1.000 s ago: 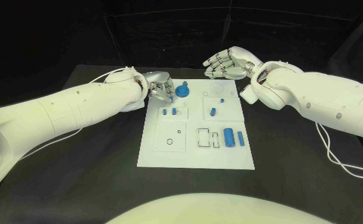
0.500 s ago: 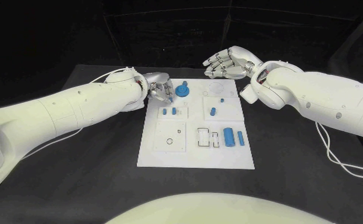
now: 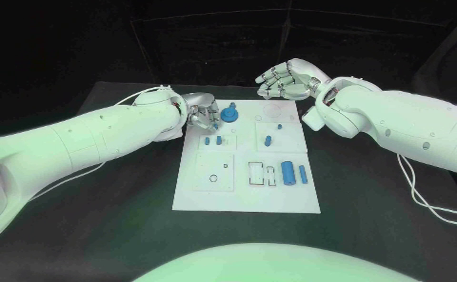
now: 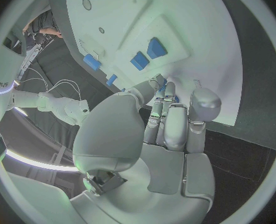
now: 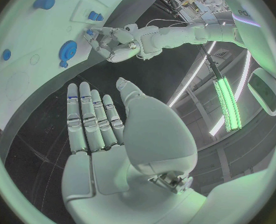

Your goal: Assemble the parts on the task board

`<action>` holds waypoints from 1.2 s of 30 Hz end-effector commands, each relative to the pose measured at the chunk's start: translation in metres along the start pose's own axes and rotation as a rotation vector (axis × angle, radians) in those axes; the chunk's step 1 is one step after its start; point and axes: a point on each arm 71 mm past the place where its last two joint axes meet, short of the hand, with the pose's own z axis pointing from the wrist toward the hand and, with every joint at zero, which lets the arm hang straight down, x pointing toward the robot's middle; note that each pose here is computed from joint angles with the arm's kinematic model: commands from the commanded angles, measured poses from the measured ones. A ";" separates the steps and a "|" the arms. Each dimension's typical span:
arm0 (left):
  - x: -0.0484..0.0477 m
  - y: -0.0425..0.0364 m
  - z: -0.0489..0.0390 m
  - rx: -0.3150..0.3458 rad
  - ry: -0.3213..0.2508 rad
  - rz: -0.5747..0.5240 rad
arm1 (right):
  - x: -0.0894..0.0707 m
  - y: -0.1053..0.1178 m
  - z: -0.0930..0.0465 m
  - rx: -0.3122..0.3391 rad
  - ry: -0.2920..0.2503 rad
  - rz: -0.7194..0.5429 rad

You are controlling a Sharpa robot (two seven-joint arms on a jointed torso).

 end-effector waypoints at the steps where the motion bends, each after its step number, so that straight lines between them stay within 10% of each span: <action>1: -0.0003 -0.0009 0.0003 0.007 0.005 0.003 | 0.000 0.002 0.000 -0.009 0.002 0.002; 36: 0.0005 -0.0002 0.0015 -0.003 0.016 0.002 | 0.000 0.001 0.000 -0.007 0.005 0.003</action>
